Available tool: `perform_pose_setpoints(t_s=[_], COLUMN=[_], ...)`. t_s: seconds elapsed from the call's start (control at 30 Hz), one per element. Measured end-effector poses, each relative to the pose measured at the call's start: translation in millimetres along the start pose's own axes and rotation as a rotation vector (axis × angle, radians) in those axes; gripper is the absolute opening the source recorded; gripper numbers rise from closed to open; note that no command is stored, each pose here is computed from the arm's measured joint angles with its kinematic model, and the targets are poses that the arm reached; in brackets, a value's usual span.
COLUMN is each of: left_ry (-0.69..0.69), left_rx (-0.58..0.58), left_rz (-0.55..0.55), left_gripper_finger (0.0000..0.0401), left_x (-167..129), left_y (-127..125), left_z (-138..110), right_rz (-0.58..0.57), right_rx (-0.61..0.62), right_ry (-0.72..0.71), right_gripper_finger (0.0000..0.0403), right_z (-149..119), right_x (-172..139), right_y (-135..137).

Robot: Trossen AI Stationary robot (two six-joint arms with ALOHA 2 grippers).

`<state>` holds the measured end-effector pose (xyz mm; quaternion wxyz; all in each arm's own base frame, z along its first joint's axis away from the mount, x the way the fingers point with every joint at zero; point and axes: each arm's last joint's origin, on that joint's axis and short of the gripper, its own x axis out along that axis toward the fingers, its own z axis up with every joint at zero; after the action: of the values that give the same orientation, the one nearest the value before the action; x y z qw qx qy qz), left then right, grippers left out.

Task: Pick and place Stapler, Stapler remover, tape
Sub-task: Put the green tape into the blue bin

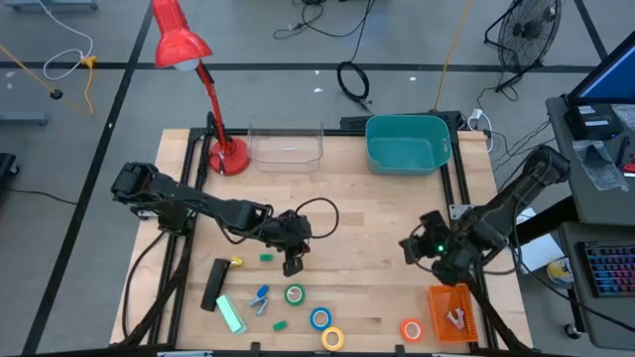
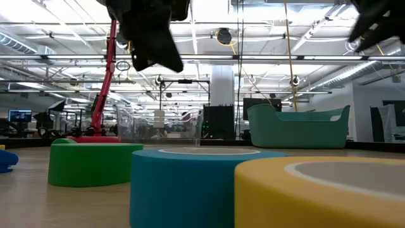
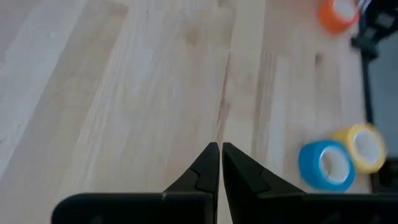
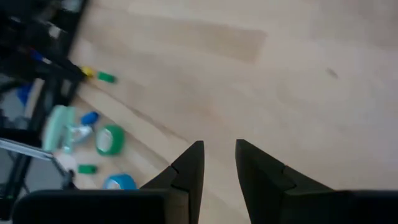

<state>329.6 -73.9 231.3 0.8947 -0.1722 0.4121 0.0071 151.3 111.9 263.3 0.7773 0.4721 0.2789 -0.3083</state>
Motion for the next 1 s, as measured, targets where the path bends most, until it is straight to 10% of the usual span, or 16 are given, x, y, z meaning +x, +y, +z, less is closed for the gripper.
perform_pose_setpoints(t_s=[0.53, 1.0], left_ry=[-0.314, 0.077], left_rx=[-0.221, -0.311], left_rz=[-0.371, -0.105], left_gripper_finger=[0.0021, 0.0013], left_x=[-27, -142], left_y=[-5, -50], left_z=[49, 2], right_rz=[0.25, 0.232], right_rx=[-0.342, -0.372], right_ry=[-0.09, -0.118], right_gripper_finger=[0.0089, 0.0089], right_z=[82, 110], right_x=[12, 29], right_y=[29, 28])
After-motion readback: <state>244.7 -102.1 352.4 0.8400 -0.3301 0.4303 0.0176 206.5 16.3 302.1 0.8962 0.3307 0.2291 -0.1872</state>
